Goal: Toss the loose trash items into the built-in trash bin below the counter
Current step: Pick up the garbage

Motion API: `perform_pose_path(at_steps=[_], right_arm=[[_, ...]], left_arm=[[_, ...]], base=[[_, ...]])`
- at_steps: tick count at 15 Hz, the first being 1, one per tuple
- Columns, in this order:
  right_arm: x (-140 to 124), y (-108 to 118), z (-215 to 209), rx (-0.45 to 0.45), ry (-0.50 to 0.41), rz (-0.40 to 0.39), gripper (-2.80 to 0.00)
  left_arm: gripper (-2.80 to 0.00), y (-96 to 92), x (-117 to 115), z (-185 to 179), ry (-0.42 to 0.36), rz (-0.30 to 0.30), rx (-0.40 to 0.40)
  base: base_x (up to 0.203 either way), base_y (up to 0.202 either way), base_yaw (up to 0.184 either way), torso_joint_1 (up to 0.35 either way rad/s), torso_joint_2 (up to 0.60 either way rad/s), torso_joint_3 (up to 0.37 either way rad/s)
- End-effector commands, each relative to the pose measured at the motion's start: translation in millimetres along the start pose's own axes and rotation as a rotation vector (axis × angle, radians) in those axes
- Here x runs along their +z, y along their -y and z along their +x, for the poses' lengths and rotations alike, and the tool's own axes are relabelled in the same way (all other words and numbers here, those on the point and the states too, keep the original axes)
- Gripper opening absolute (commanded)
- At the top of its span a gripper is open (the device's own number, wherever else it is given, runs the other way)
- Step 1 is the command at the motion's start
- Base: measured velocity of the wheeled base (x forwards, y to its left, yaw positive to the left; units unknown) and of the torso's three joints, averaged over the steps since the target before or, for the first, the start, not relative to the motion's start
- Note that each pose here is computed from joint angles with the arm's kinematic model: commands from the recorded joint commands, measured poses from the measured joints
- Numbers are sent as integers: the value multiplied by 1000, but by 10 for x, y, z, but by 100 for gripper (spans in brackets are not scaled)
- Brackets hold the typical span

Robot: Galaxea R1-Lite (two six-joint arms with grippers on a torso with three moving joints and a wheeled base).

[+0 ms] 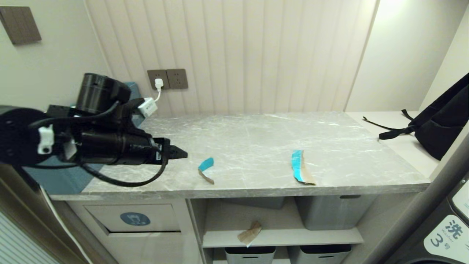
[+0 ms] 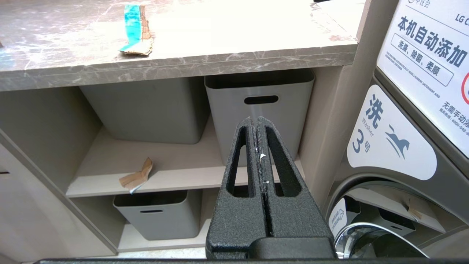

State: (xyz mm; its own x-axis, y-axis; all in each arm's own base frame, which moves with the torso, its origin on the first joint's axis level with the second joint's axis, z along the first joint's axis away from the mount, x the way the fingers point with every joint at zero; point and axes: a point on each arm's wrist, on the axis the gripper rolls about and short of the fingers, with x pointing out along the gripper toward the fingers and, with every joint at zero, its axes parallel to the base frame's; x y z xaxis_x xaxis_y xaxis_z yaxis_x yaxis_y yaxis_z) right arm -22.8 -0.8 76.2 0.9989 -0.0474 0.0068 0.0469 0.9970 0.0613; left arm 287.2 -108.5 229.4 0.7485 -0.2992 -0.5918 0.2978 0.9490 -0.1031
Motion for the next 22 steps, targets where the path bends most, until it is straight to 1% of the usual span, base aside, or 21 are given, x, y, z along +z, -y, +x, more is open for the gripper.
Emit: perform_pose_path(at_steps=[1,2,3,5,7,11,13,19,20,22], right_arm=[[-4,0,2,0,-2,0,-280],[-4,0,2,0,-2,0,-280],[-4,0,2,0,-2,0,-280],[-4,0,2,0,-2,0,-280],[-4,0,2,0,-2,0,-280],[-4,0,2,0,-2,0,-280],[-4,0,2,0,-2,0,-280],[-4,0,2,0,-2,0,-280],[-4,0,2,0,-2,0,-280],[-4,0,2,0,-2,0,-280]], left_arm=[[0,21,71,447,-42,12,30],[0,73,159,554,-25,24,40],[0,161,196,708,-28,41,50],[0,322,186,938,-40,69,78],[0,385,169,1095,-50,79,98],[0,381,76,1276,-91,72,115],[0,368,24,1362,-110,78,143],[0,363,-32,1384,-131,80,147],[-280,362,-39,1381,-134,78,145],[-280,354,-89,1389,-152,78,146]], base=[[0,0,0,0,0,0],[0,0,0,0,0,0],[0,0,0,0,0,0],[0,0,0,0,0,0],[0,0,0,0,0,0],[0,0,0,0,0,0],[0,0,0,0,0,0],[0,0,0,0,0,0],[0,0,0,0,0,0],[0,0,0,0,0,0]])
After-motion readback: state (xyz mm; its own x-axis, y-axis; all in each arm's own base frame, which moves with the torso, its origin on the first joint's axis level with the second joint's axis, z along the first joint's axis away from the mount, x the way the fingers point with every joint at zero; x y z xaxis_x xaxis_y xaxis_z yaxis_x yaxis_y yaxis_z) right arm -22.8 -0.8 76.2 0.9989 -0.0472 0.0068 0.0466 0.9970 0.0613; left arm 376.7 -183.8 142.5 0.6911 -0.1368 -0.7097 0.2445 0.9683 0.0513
